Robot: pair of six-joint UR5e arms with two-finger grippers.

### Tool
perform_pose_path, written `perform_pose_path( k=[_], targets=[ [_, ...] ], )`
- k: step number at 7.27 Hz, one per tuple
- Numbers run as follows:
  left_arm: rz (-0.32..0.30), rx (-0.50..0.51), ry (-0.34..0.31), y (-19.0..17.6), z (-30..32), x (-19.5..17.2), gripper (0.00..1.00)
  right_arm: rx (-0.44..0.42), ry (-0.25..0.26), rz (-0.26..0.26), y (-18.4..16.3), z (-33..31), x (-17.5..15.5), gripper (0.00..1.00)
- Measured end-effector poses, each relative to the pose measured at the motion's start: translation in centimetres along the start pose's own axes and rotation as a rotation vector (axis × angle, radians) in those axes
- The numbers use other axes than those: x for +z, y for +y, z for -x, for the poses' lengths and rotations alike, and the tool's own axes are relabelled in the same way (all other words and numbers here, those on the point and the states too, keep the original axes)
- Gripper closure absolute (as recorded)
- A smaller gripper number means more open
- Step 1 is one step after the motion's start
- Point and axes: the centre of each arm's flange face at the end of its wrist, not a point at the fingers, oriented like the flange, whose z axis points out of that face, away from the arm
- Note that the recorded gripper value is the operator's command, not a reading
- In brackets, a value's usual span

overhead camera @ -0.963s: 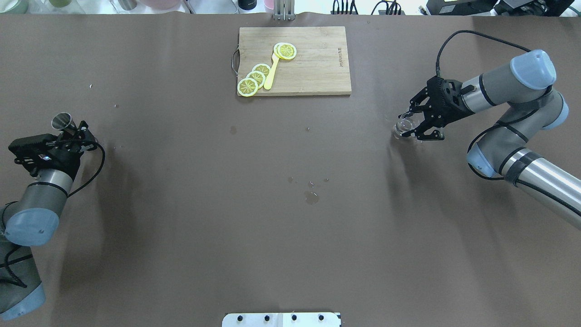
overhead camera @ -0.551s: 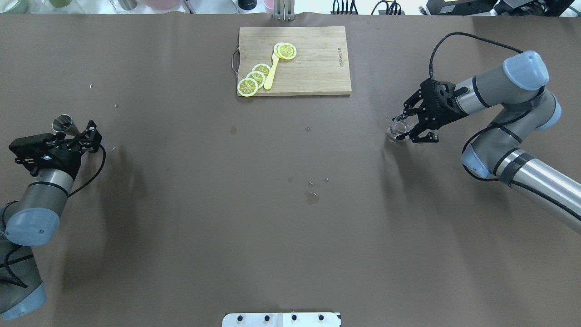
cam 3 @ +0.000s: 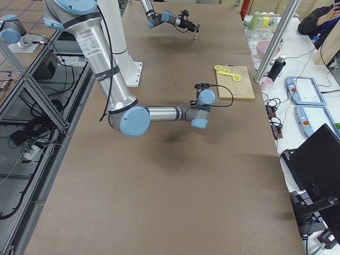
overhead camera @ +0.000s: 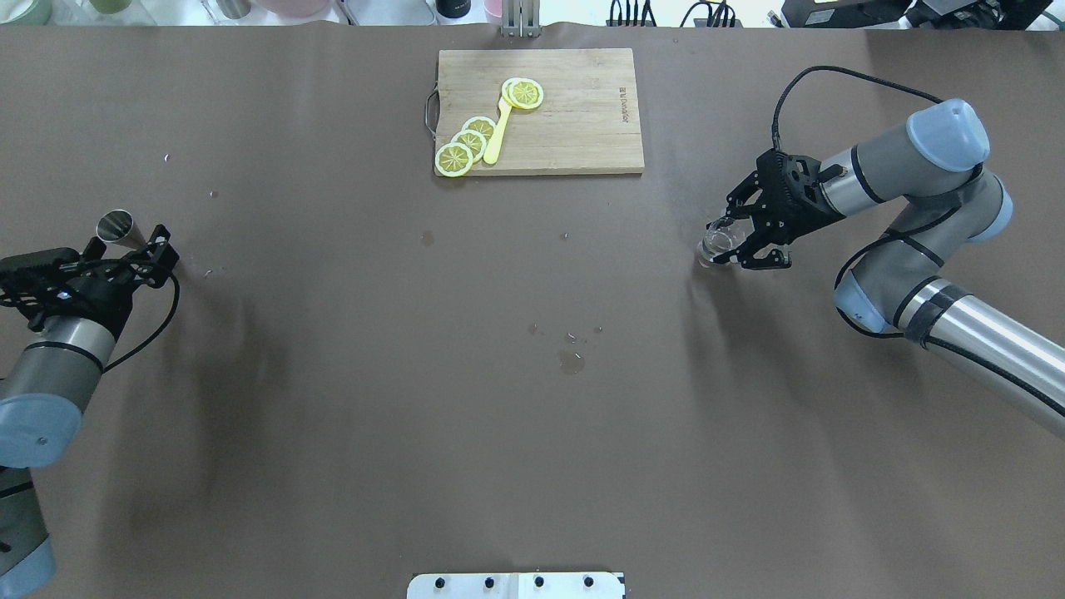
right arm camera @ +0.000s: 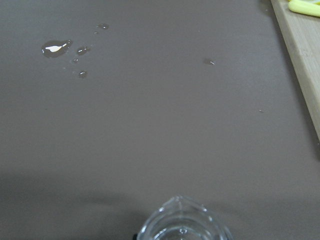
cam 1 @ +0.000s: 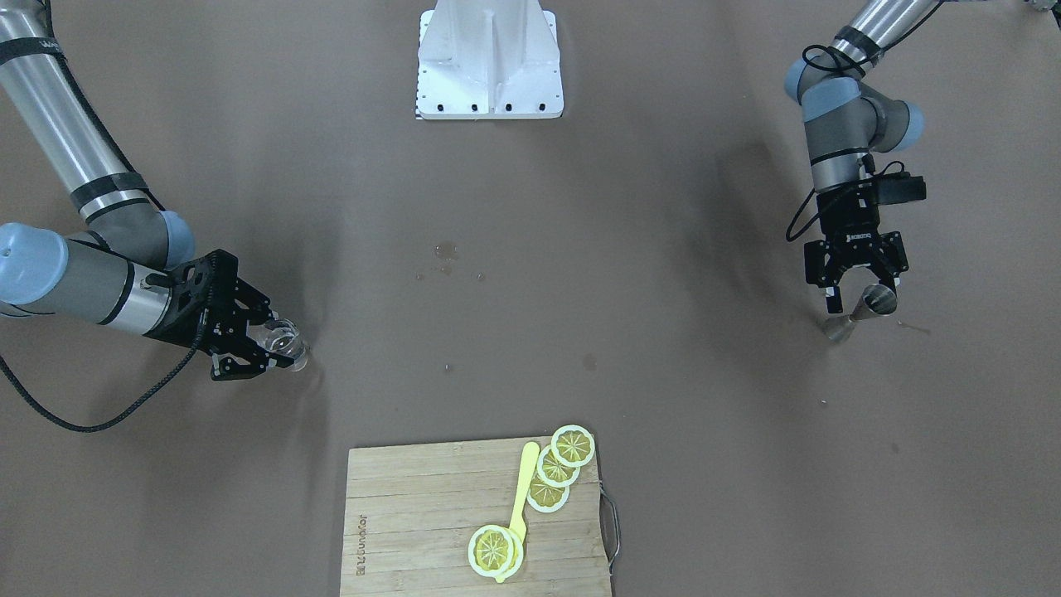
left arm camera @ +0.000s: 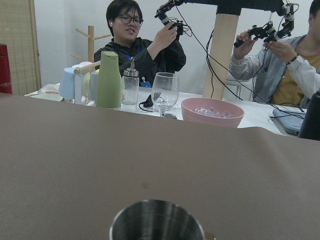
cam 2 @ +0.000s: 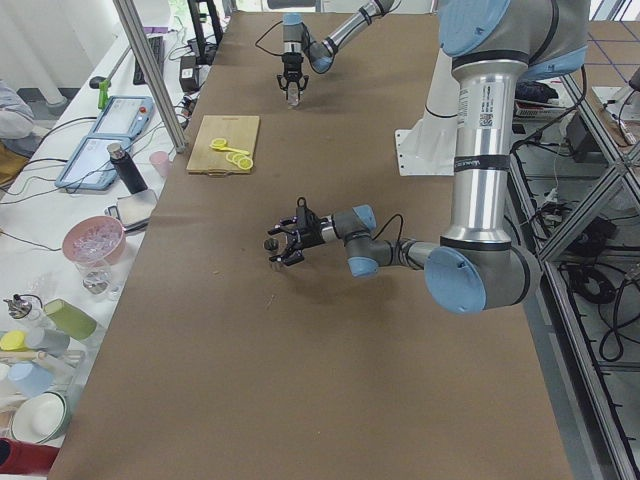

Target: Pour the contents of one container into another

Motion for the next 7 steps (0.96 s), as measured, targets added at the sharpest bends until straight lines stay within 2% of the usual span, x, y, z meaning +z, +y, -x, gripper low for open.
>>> perform_pose_path(
  k=[3, 5, 6, 7],
  targets=[
    [0.039, 0.023, 0.012, -0.8, 0.7, -3.0, 0.01, 0.002, -0.006, 0.002, 0.0, 0.3, 0.5, 1.00],
    [0.073, 0.002, 0.045, -2.0, -0.7, -4.2, 0.01, 0.011, -0.007, 0.003, 0.0, 0.4, 0.6, 0.64],
    [0.096, 0.003, 0.053, -3.0, -1.3, -5.2, 0.01, 0.029, -0.009, 0.002, 0.0, 0.4, 0.7, 0.01],
    [0.121, 0.015, 0.047, -4.2, -1.8, -6.3, 0.01, 0.041, -0.011, 0.001, -0.1, 0.5, 0.8, 0.00]
  ],
)
